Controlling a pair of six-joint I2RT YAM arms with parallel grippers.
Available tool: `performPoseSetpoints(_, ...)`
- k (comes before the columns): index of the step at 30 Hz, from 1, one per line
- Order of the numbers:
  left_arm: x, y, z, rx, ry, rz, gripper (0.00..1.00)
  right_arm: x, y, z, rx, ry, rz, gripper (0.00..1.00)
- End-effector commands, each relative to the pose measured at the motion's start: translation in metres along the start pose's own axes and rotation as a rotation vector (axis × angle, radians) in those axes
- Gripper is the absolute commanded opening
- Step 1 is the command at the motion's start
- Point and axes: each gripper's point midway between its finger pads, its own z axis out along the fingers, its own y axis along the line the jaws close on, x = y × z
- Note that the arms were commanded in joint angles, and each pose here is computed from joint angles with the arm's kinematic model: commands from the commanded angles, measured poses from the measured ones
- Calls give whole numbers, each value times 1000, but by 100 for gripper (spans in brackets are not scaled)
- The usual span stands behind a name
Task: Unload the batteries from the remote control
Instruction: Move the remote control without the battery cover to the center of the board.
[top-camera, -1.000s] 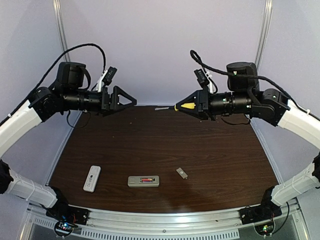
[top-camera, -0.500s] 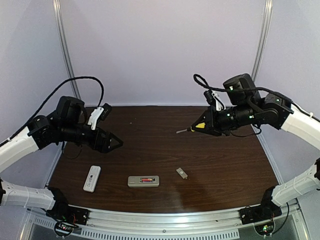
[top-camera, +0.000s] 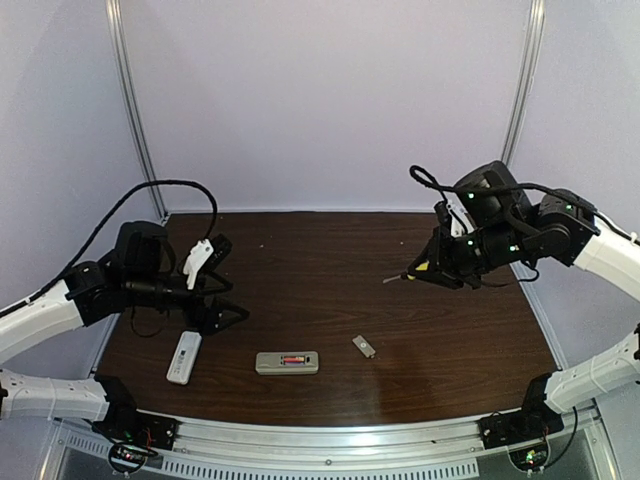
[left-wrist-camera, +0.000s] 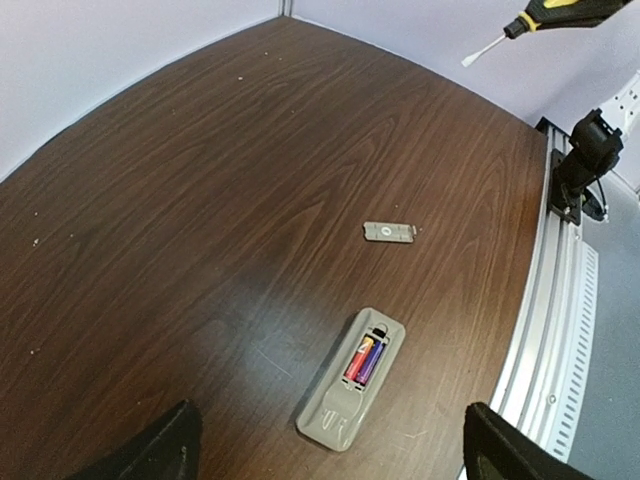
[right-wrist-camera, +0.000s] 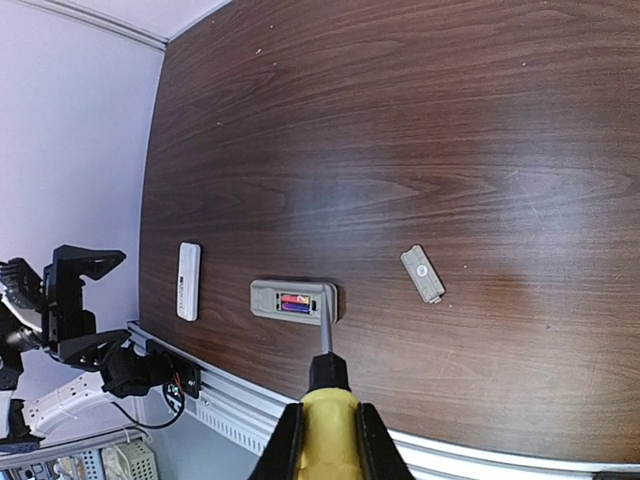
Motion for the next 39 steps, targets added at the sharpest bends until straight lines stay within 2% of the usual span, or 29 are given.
performPoseSetpoints(1, 0, -1, 6, 18, -40, 182, 92, -5, -21, -3, 65, -76, 18, 0)
performPoseSetpoints(3, 6, 4, 11, 0, -39, 211, 93, -13, -24, -3, 73, -123, -17, 0)
performPoseSetpoints(6, 16, 7, 19, -4, -33, 229, 93, -18, -22, 2, 77, -129, -114, 0)
performPoseSetpoints(10, 25, 4, 29, 8, -32, 205, 93, -19, -20, 9, 95, -87, -249, 0)
performPoseSetpoints(17, 56, 4, 55, 0, 107, 152, 93, -8, -30, 16, 103, 7, -450, 0)
performPoseSetpoints(21, 62, 2, 67, -18, 125, 173, 92, 0, -34, 15, 98, 76, -512, 0)
performPoseSetpoints(26, 54, 3, 87, -2, 148, 273, 90, -4, -45, 15, 147, 55, -498, 0)
performPoseSetpoints(32, 66, -1, 119, 76, 263, 311, 88, -20, -27, 7, 120, -6, -404, 0)
performPoseSetpoints(39, 88, -9, 120, 143, 347, 410, 88, -27, -29, 4, 141, -45, -334, 0)
